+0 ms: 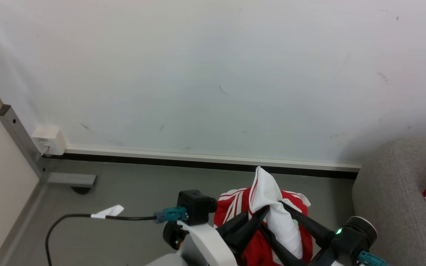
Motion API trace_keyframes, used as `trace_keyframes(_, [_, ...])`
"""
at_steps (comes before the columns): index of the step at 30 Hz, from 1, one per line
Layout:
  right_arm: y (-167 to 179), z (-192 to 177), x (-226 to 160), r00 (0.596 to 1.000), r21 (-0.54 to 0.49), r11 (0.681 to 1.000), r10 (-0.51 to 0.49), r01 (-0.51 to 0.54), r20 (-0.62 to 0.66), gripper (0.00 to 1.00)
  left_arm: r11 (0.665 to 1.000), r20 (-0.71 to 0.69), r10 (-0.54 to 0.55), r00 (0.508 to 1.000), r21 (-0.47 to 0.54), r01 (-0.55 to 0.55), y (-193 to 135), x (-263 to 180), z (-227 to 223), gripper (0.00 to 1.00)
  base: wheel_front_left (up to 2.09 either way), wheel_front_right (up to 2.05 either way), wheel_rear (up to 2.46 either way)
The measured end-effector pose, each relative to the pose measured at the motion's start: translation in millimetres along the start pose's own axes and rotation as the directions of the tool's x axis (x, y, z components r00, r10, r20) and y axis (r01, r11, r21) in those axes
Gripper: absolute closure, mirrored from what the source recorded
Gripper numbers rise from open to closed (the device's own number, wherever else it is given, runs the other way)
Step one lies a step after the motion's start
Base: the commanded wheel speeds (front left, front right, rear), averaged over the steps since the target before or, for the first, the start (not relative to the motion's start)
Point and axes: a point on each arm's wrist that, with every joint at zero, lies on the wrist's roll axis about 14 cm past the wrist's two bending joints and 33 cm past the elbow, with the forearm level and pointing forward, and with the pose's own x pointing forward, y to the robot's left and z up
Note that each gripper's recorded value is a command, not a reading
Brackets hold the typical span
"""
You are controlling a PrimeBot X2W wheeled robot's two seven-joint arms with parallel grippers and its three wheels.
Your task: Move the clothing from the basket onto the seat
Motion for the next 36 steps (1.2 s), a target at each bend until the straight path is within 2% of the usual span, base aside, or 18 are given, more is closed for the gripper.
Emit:
trace_keyframes(5, [3, -16, -3, 0.997, 0.004, 1.000, 0.022, -0.021, -0.069, 0.00, 0.995, -0.018, -0.092, 0.996, -0.026, 0.091, -22, 3, 0, 1.00, 0.00, 0.00, 0.00])
trace_keyframes(9, [0, -25, -6, 0.994, 0.005, 1.000, 0.023, -0.022, -0.110, 0.00, 0.992, -0.015, -0.124, 0.992, -0.040, 0.123, -29, 4, 3, 1.00, 0.00, 0.00, 0.00])
trace_keyframes(10, [-1, -28, -7, 0.992, 0.004, 1.000, 0.020, -0.020, -0.121, 0.37, 0.991, -0.015, -0.129, 0.992, -0.039, 0.128, -31, 5, 4, 1.00, 0.00, 0.00, 0.00])
trace_keyframes(11, [-2, -30, -8, 0.992, 0.004, 1.000, 0.017, -0.017, -0.128, 0.89, 0.990, -0.015, -0.133, 0.991, -0.042, 0.132, -32, 5, 4, 1.00, 0.00, 0.00, 0.00])
trace_keyframes(12, [-3, -31, -9, 0.991, 0.005, 1.000, 0.011, -0.010, -0.132, 1.00, 0.989, -0.014, -0.140, 0.990, -0.044, 0.139, -34, 5, 4, 1.00, 0.00, 0.00, 0.00])
trace_keyframes(19, [-13, -27, -12, 0.993, 0.031, 0.999, -0.028, 0.032, -0.114, 1.00, 0.988, -0.026, -0.151, 0.988, -0.037, 0.150, -36, 6, 1, 1.00, 0.00, 0.00, 0.00])
trace_keyframes(20, [-17, -25, -12, 0.994, 0.029, 0.999, -0.039, 0.042, -0.106, 1.00, 0.988, -0.027, -0.152, 0.988, -0.033, 0.151, -36, 7, 1, 0.78, 0.00, 0.00, 0.00])
trace_keyframes(21, [-19, -24, -13, 0.994, 0.028, 0.998, -0.049, 0.052, -0.102, 1.00, 0.988, -0.024, -0.153, 0.988, -0.031, 0.152, -36, 7, 1, 0.49, 0.00, 0.00, 0.00])
trace_keyframes(22, [-22, -22, -14, 0.993, 0.027, 0.998, -0.058, 0.061, -0.098, 1.00, 0.989, -0.026, -0.150, 0.988, -0.021, 0.150, -35, 8, 0, 0.00, 0.00, 0.00, 0.00])
trace_keyframes(30, [-54, -11, -32, 0.985, 0.010, 0.987, -0.162, 0.163, -0.064, 1.00, 0.988, -0.040, -0.151, 0.988, 0.033, 0.153, -29, 20, -13, 0.00, 0.00, 0.00, 0.00])
trace_keyframes(36, [-80, 3, -56, 0.966, -0.008, 0.966, -0.258, 0.258, -0.031, 1.00, 0.978, -0.073, -0.193, 0.978, 0.062, 0.198, -34, 36, -30, 0.00, 0.00, 0.00, 0.00])
